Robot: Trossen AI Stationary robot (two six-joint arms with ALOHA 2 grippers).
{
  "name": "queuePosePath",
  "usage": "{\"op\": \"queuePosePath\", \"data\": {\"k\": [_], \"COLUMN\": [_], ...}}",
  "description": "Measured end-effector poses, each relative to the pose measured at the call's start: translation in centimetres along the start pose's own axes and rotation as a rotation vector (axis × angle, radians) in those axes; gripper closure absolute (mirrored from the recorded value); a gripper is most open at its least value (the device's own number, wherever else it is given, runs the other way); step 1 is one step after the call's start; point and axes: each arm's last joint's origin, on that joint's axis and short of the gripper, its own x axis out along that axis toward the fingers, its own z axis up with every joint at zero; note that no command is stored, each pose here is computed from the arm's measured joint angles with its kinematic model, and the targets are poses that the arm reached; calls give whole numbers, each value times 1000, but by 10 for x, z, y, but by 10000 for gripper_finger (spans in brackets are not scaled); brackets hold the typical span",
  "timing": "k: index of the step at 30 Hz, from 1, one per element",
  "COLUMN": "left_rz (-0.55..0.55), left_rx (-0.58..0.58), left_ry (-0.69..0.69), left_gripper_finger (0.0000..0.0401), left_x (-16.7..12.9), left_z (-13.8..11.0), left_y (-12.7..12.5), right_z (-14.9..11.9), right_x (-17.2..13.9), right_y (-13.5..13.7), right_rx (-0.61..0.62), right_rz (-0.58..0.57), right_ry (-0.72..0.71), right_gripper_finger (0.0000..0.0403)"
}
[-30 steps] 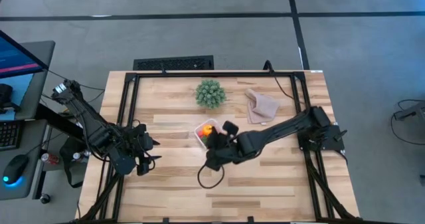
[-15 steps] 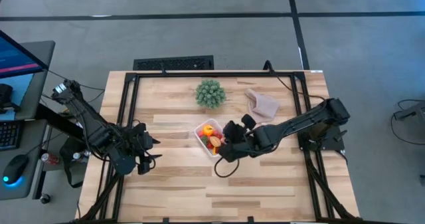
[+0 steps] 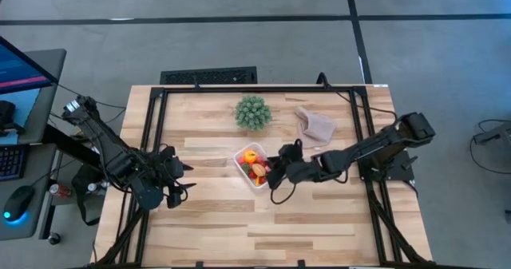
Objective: Pick and placing Produce into tupperware
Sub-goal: Put the red cherry into the transparent container
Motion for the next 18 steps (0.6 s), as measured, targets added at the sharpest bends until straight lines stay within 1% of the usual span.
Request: {"op": "queuePosePath", "data": {"k": [3,6,10,14,18], "left_rz": [8,13,26,45,62], "left_rx": [-6,-8,-8,-8,-6], "left_ry": [-9,-17,-32,-54,-73], "left_gripper_finger": [161,161,161,161,161], "left_x": [0,0,0,0,0], "left_z": [0,1,1,2,2], "left_y": [0,0,1,1,2], "right_z": [-2,-1,6,14,20], "right_x": [7,13,21,28,33], "right_y": [-9,-18,-29,-39,-46], "right_rx": [59,100,140,174,189], "right_rz": [71,112,125,148,143], "right_ry": [-18,-26,-31,-3,2], "right_gripper_finger": [327,327,327,327,327]}}
